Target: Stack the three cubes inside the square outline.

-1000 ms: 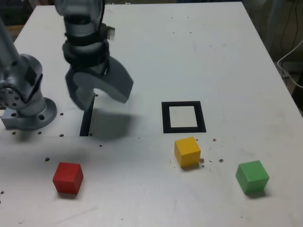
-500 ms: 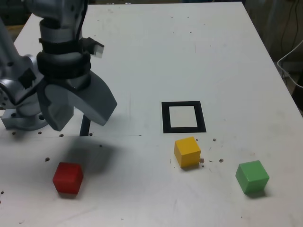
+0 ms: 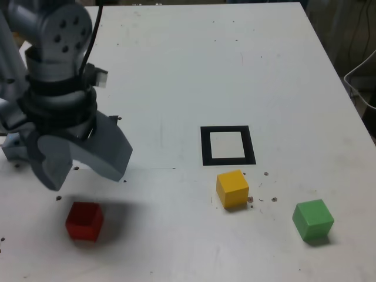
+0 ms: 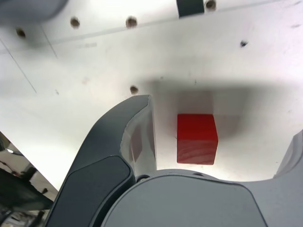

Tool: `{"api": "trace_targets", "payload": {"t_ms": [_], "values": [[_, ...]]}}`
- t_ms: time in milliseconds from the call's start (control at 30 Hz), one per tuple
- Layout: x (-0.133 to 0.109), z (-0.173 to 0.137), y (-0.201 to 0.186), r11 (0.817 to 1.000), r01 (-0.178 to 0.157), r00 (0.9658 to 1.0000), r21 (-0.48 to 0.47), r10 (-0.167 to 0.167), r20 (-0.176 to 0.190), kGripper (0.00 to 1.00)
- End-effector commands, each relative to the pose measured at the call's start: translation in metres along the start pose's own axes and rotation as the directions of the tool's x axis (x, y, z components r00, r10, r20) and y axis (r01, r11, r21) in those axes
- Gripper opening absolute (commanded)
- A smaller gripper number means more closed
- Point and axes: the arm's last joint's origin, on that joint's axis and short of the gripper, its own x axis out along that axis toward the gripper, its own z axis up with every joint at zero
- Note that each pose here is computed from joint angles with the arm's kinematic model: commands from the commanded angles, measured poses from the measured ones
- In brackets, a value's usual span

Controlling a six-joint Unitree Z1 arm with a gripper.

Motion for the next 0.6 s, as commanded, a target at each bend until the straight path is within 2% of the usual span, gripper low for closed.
{"api": "trace_targets", "payload": {"t_ms": [0, 167, 567], "values": [[0.001, 0.0, -0.005, 1.0, 0.003, 1.0, -0.007, -0.003, 0.004, 0.98], [0.006, 0.002, -0.016, 1.0, 0.001, 1.0, -0.009, -0.001, 0.003, 0.97], [0.026, 0.005, -0.035, 0.999, -0.04, 0.9987, 0.005, 0.04, -0.031, 0.95]]}}
